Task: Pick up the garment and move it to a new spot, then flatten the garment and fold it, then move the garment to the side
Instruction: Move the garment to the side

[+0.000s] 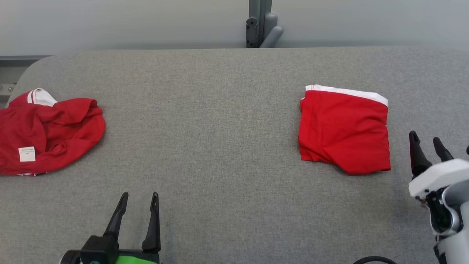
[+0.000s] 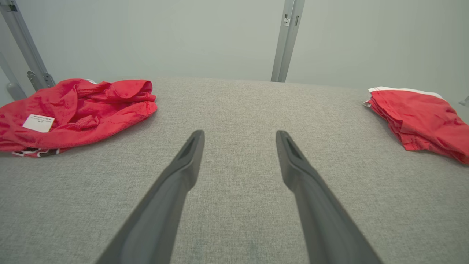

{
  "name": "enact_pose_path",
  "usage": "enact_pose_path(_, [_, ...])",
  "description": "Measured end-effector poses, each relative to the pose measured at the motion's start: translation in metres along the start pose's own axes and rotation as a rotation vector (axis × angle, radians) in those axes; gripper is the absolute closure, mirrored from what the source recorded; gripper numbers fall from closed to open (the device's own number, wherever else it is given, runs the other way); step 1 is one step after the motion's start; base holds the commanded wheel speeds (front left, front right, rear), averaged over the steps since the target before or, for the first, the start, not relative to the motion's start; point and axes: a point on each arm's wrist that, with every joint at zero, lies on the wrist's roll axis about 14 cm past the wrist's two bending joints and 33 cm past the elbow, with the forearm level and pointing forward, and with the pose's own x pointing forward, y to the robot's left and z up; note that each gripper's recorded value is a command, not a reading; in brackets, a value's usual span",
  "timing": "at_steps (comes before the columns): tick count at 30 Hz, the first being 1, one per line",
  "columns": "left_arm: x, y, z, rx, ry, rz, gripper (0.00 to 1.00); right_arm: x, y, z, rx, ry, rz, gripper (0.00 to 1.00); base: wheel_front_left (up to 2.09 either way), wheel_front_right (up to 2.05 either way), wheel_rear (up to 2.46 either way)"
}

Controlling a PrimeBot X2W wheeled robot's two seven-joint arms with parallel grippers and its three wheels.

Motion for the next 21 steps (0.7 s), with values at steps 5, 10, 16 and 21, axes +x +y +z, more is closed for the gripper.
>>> enact_pose_path(5, [0.012, -0.004, -0.002, 0.001, 0.006, -0.018, 0.00, 0.027, -0.003, -0.036, 0.039, 0.265, -0.019, 0.00, 0.00, 0.00, 0.00])
enact_pose_path(10, [0.016, -0.001, -0.004, -0.007, 0.014, -0.006, 0.00, 0.048, 0.005, -0.058, 0.073, 0.380, -0.022, 0.00, 0.00, 0.00, 0.00])
enact_pose_path(16, [0.015, 0.006, -0.009, -0.014, 0.030, 0.031, 0.00, 0.064, 0.014, -0.084, 0.128, 0.460, -0.030, 0.16, 0.00, 0.00, 0.00])
enact_pose_path(21, [0.017, 0.009, -0.017, -0.018, 0.055, 0.045, 0.00, 0.075, 0.025, -0.094, 0.186, 0.489, -0.011, 1.00, 0.00, 0.00, 0.00])
